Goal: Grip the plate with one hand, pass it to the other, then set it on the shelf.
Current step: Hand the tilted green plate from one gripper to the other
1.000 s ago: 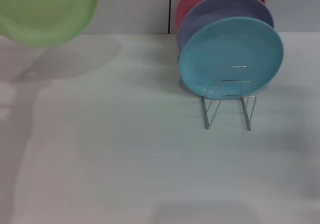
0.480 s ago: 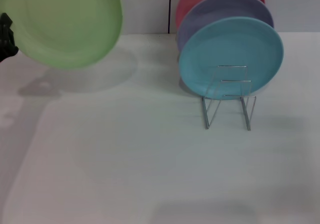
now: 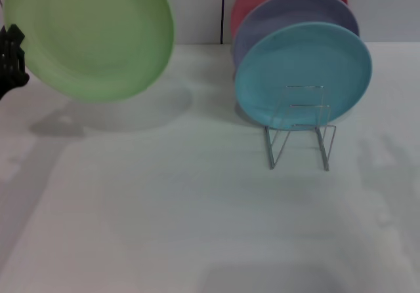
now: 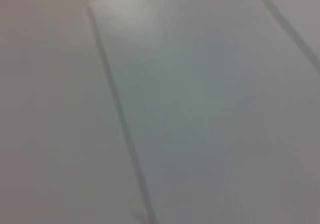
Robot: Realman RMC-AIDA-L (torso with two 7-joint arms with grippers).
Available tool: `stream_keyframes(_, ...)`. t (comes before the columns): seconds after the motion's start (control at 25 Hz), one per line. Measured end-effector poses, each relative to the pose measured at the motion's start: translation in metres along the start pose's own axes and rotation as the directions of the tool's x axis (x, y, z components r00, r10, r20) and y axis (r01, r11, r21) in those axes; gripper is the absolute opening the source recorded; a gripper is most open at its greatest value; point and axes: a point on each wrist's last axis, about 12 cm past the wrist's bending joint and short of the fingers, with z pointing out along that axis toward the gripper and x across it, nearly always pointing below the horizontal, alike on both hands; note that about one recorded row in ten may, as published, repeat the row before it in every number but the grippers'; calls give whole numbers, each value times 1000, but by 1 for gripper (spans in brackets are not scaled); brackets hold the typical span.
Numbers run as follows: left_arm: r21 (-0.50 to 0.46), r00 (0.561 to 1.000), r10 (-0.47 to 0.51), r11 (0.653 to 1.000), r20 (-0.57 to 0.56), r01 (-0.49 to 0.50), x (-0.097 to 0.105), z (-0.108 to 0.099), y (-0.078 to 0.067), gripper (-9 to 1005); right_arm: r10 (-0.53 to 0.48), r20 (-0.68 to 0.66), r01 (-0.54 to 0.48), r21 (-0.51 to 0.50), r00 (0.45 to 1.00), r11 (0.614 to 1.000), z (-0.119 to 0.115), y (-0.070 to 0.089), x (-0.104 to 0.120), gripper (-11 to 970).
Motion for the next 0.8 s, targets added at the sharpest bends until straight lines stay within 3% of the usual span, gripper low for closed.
stream_keyframes(0.36,-83,998,55,995,32,-52,24,-11,-20,35,49,-97,-64,-161,994,985,39,20,23,447)
stream_keyframes(0.6,-100,995,95,991,24,-92,33,-17,-29,36,14,-201,-59,-221,980,974,63,30,42,446)
stream_keyframes(0.8,-140,986,155,979,55,-147,38,-32,-45,35,2,-281,-79,-265,960,961,75,43,56,446)
